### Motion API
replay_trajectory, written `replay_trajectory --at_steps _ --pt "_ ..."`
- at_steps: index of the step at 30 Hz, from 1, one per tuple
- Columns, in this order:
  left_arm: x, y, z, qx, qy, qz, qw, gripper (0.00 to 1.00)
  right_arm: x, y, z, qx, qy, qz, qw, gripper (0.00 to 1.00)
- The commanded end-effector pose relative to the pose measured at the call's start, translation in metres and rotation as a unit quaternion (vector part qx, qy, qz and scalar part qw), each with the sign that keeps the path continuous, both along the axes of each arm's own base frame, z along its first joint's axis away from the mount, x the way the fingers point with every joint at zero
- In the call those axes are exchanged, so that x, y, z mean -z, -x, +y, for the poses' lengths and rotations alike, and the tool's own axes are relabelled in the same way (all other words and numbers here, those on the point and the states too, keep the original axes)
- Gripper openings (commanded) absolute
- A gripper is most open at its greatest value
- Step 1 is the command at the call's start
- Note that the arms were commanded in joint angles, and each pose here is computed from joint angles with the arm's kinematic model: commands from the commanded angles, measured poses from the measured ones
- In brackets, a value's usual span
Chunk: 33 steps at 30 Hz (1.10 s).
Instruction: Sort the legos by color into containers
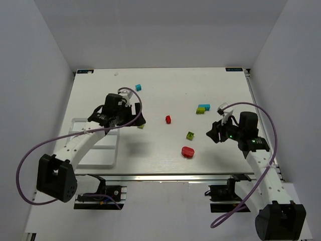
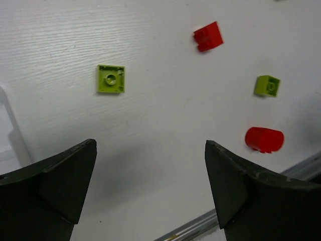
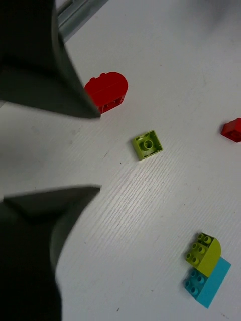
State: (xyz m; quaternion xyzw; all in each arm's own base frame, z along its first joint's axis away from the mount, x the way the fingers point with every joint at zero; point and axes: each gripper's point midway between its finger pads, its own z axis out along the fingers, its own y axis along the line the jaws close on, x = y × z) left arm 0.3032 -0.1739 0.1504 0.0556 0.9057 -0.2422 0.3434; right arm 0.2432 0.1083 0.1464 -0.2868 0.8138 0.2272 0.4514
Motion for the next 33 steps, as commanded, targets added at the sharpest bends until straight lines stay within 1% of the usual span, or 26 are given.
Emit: replay_trajectory --at_steps 1,2,3,4,6,7,8,9,10,13,16,17,19,20,21,23,24,27,29,31,32,33 --pt "0.023 -0.009 0.014 -0.06 -0.086 0.035 0.994 0.98 -0.025 -0.013 -0.003 0.023 -0.003 -0.038 0.999 0.73" --pt "0.028 -0.015 0.017 -0.072 -0.107 0.032 0.991 0.98 -0.025 -0.013 -0.004 0.026 -0.002 -0.038 0.999 0.81" --pt "0.028 -0.022 0.009 -0.069 -0.119 0.027 0.99 0.98 -0.023 -0.013 -0.005 0.029 0.0 -0.036 0.999 0.89" --pt "0.048 -0.026 0.008 -0.071 -0.147 0.047 0.986 0.98 -0.023 -0.013 -0.005 0.03 0.001 -0.034 0.999 0.89" --pt "0.054 -0.042 0.01 -0.082 -0.192 0.037 0.977 0.98 -0.023 -0.012 -0.005 0.029 0.003 -0.033 0.999 0.89" --pt "0.073 -0.043 0.007 -0.076 -0.22 0.053 0.971 0.98 -0.022 -0.011 -0.006 0.029 0.002 -0.03 0.999 0.89" --pt "0.077 -0.05 0.014 -0.089 -0.243 0.051 0.965 0.98 -0.023 -0.01 -0.006 0.03 0.003 -0.031 0.999 0.89" --pt "0.076 -0.056 0.008 -0.083 -0.252 0.045 0.963 0.98 -0.023 -0.01 -0.006 0.03 0.003 -0.032 0.999 0.89" --pt "0.086 -0.058 0.008 -0.08 -0.262 0.054 0.96 0.98 -0.024 -0.009 -0.007 0.031 0.004 -0.036 0.999 0.89" --pt "0.087 -0.067 0.001 -0.079 -0.265 0.046 0.96 0.95 -0.027 -0.009 -0.007 0.031 0.004 -0.042 0.999 0.89" --pt "0.094 -0.072 -0.003 -0.074 -0.27 0.052 0.959 0.85 -0.027 -0.009 -0.008 0.033 0.005 -0.043 0.999 0.89" --pt "0.096 -0.073 -0.004 -0.071 -0.271 0.055 0.958 0.74 -0.028 -0.009 -0.007 0.032 0.005 -0.044 0.999 0.89" --pt "0.106 -0.071 -0.005 -0.065 -0.274 0.068 0.957 0.62 -0.027 -0.009 -0.008 0.034 0.006 -0.043 0.998 0.89" --pt "0.108 -0.071 -0.006 -0.062 -0.274 0.07 0.957 0.58 -0.027 -0.009 -0.008 0.035 0.006 -0.044 0.998 0.89" --pt "0.111 -0.07 -0.006 -0.062 -0.274 0.073 0.957 0.47 -0.027 -0.009 -0.008 0.035 0.006 -0.044 0.998 0.88" --pt "0.115 -0.068 -0.009 -0.057 -0.269 0.077 0.958 0.42 -0.026 -0.009 -0.009 0.037 0.006 -0.043 0.998 0.88" --pt "0.113 -0.068 -0.009 -0.057 -0.266 0.077 0.959 0.38 -0.026 -0.01 -0.008 0.037 0.006 -0.043 0.998 0.88" --pt "0.108 -0.069 -0.008 -0.063 -0.254 0.073 0.962 0.34 -0.025 -0.009 -0.008 0.037 0.007 -0.042 0.998 0.87" --pt "0.094 -0.07 -0.008 -0.065 -0.234 0.065 0.968 0.29 -0.025 -0.009 -0.008 0.037 0.007 -0.043 0.998 0.86" --pt "0.076 -0.073 -0.003 -0.08 -0.223 0.043 0.971 0.25 -0.024 -0.009 -0.009 0.036 0.008 -0.043 0.998 0.85" --pt "0.05 -0.076 0.0 -0.093 -0.21 0.012 0.973 0.23 -0.024 -0.009 -0.009 0.037 0.008 -0.043 0.998 0.85" --pt "0.037 -0.078 0.0 -0.101 -0.2 -0.005 0.974 0.21 -0.024 -0.009 -0.009 0.036 0.009 -0.043 0.998 0.84"
